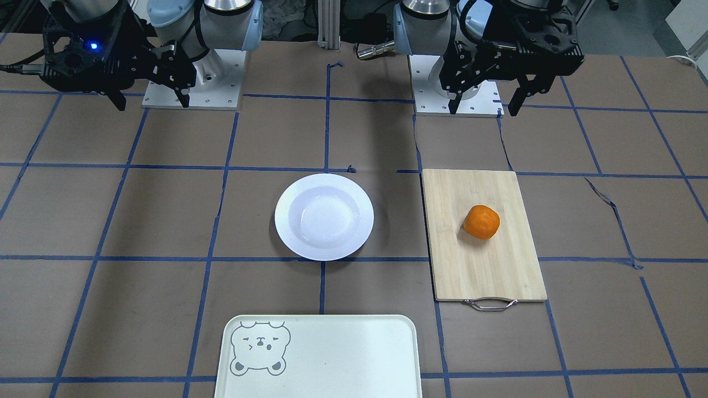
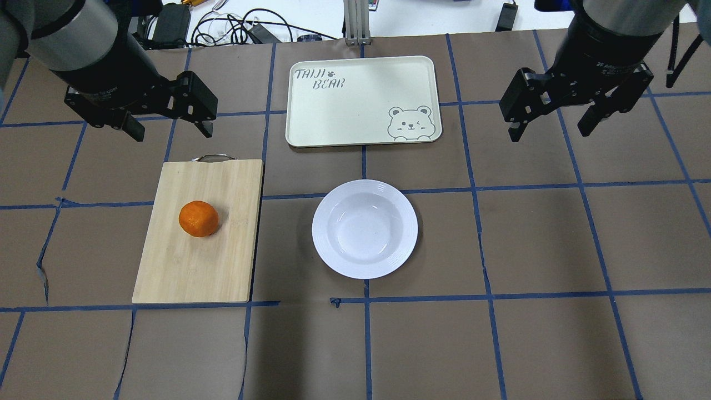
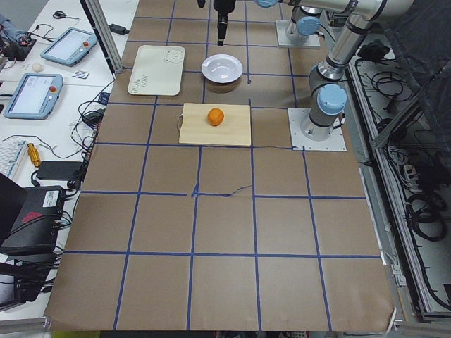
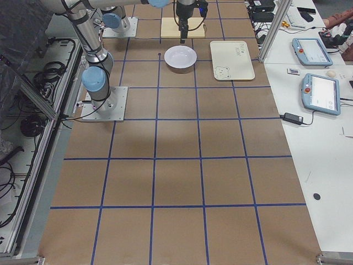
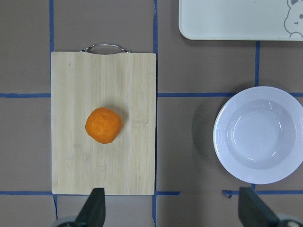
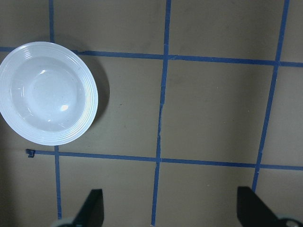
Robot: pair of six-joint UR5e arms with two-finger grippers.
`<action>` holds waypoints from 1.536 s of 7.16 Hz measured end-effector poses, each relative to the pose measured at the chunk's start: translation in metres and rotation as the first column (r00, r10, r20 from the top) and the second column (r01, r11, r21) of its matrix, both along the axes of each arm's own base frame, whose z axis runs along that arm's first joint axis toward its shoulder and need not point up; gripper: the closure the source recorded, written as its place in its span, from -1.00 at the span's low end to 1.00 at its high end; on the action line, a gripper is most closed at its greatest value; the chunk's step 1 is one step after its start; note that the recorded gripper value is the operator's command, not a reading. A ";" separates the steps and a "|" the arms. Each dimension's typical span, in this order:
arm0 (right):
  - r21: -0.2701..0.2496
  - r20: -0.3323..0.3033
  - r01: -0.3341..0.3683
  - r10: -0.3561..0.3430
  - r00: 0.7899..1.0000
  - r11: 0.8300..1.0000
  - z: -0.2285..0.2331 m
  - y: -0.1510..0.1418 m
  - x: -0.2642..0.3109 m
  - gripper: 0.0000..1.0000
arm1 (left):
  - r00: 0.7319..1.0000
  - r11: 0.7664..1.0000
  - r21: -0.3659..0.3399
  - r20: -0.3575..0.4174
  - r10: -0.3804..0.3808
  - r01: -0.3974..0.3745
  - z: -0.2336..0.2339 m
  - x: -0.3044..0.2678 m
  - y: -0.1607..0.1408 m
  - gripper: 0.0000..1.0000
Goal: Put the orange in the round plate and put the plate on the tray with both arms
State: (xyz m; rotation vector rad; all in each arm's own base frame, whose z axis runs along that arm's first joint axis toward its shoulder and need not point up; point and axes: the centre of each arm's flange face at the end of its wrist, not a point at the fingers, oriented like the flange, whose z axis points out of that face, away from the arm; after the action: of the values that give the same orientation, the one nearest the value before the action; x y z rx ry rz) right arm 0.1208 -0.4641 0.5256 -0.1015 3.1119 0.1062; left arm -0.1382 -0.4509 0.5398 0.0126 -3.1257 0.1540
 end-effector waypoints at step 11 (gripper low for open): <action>0.017 -0.014 0.019 -0.019 1.000 1.000 -0.003 0.002 -0.002 -1.00 | 1.000 1.000 -0.002 0.008 0.004 -0.004 0.006 0.002 -0.011 -1.00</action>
State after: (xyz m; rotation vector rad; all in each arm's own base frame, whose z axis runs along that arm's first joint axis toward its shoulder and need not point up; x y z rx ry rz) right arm 0.1189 -0.4626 0.5225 -0.0708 3.1242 0.1343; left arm -0.1365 -0.4622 0.5458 0.0184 -3.1332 0.1569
